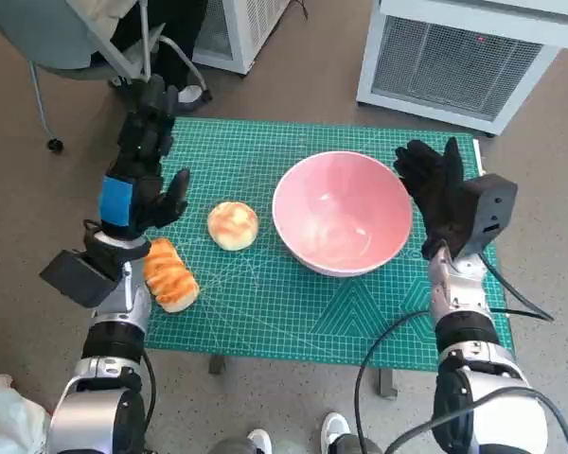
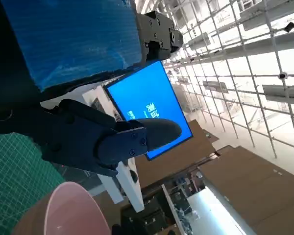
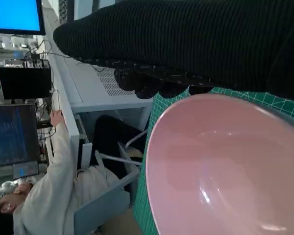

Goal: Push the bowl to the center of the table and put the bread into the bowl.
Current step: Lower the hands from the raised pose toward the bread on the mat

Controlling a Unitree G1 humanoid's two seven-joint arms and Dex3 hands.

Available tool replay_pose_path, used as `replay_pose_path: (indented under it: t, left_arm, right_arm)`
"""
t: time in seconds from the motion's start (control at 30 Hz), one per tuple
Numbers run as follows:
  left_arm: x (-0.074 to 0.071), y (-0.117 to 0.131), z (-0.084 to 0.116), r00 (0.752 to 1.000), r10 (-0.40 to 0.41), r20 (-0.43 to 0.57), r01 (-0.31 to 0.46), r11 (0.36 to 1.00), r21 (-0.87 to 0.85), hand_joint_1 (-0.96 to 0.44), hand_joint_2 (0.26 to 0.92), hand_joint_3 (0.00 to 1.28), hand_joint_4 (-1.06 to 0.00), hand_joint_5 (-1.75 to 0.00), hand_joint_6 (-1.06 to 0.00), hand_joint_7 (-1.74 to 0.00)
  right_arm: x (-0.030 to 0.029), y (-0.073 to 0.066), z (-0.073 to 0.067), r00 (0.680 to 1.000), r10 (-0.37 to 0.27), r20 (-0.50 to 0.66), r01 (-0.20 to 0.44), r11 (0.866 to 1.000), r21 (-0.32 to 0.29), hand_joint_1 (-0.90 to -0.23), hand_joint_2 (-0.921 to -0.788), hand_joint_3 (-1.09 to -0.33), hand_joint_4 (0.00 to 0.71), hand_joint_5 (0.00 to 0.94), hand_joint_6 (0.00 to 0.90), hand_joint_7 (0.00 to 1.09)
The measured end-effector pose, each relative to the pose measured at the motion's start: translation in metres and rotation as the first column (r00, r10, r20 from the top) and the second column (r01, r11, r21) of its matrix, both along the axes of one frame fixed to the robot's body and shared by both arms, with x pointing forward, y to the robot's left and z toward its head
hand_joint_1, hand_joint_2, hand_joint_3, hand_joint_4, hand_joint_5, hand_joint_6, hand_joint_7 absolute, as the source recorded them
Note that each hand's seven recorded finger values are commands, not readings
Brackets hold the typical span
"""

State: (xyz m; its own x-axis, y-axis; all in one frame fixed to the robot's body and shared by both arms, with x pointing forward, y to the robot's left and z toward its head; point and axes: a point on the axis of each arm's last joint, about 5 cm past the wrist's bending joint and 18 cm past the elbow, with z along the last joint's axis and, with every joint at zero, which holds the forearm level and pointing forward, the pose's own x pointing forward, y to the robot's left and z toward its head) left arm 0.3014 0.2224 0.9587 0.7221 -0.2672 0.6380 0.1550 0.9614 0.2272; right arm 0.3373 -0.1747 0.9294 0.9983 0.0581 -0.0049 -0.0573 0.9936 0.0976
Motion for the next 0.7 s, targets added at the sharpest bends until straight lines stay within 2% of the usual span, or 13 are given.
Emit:
replay_pose_path:
  t: [0.37, 0.57, 0.7]
  left_arm:
    - [-0.003, 0.004, -0.003, 1.000, 0.019, -0.008, -0.019, 1.000, 0.005, -0.72, 0.921, 0.50, -0.11, 0.00, -0.16, -0.02]
    - [-0.009, 0.021, 0.000, 0.998, 0.059, -0.010, -0.057, 0.992, 0.116, -0.74, 0.921, 0.52, -0.13, -0.01, -0.19, -0.02]
    - [-0.014, 0.042, 0.009, 0.994, 0.112, 0.000, -0.108, 0.960, 0.257, -0.75, 0.921, 0.53, -0.14, -0.01, -0.19, -0.02]
  right_arm:
    - [0.0037, 0.004, 0.007, 1.000, 0.000, 0.021, 0.000, 1.000, -0.001, -0.641, -0.921, -0.812, 0.209, 0.001, 0.284, 0.01]
    - [0.0070, 0.000, 0.022, 0.986, 0.003, 0.165, 0.008, 0.998, -0.062, -0.679, -0.921, -0.787, 0.201, 0.001, 0.278, 0.00]
    - [0.0078, -0.006, 0.037, 0.947, 0.017, 0.320, 0.023, 0.992, -0.121, -0.695, -0.921, -0.783, 0.211, 0.006, 0.287, 0.01]
